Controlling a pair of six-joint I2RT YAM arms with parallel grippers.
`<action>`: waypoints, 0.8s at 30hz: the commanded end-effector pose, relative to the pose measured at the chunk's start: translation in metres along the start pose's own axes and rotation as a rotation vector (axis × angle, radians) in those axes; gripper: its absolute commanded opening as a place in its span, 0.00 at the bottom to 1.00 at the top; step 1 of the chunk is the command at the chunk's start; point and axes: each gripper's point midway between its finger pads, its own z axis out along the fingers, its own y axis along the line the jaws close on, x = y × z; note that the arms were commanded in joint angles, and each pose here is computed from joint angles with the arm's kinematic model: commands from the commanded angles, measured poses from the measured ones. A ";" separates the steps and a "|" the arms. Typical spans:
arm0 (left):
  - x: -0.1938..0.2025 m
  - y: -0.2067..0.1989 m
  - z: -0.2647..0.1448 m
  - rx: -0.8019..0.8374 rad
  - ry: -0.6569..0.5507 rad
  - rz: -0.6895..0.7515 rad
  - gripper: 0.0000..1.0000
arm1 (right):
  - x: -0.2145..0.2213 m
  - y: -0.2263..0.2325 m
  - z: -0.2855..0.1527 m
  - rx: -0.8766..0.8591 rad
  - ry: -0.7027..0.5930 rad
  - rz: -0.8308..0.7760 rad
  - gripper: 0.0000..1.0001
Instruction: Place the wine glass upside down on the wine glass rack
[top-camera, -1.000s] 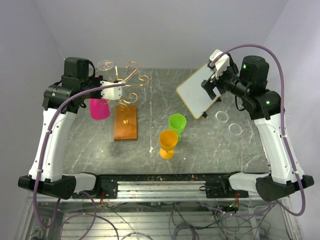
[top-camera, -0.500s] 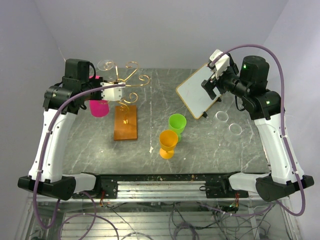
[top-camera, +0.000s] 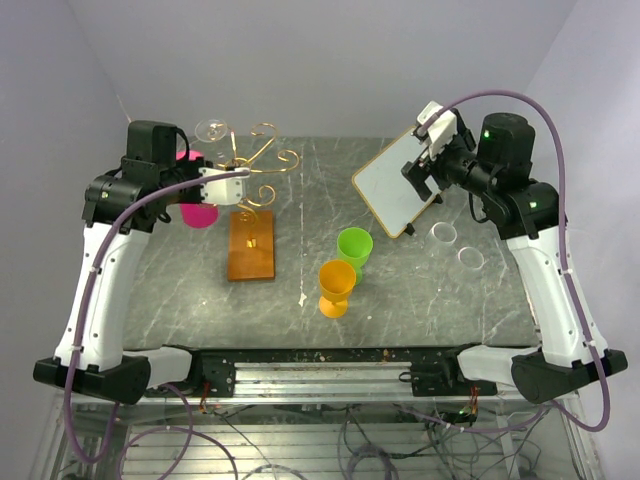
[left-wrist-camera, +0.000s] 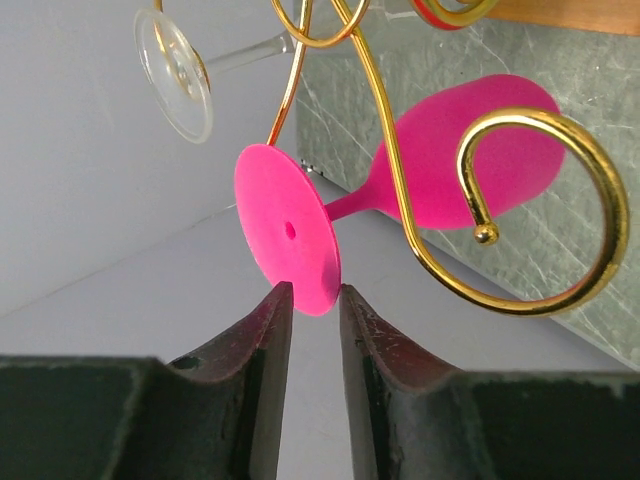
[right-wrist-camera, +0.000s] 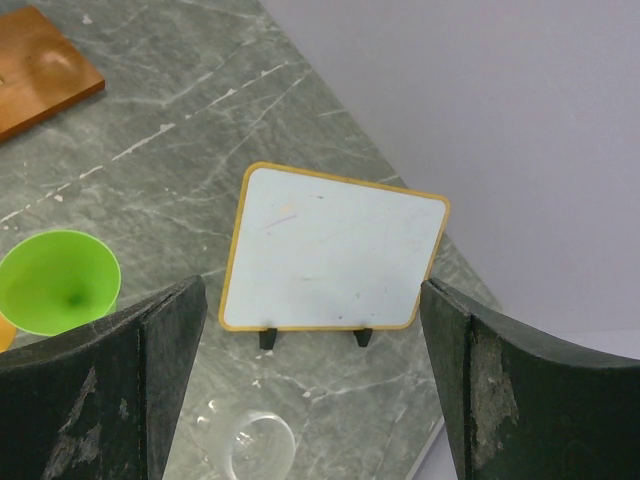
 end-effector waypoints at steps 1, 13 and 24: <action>-0.006 -0.001 -0.011 -0.018 -0.032 -0.012 0.38 | 0.001 -0.003 -0.005 0.019 -0.005 -0.016 0.88; -0.002 -0.012 -0.018 -0.001 -0.015 -0.019 0.48 | 0.014 0.007 -0.008 -0.003 0.029 -0.007 0.88; 0.002 0.003 -0.033 -0.104 0.004 -0.211 0.64 | 0.045 0.029 -0.008 -0.075 0.087 0.038 0.90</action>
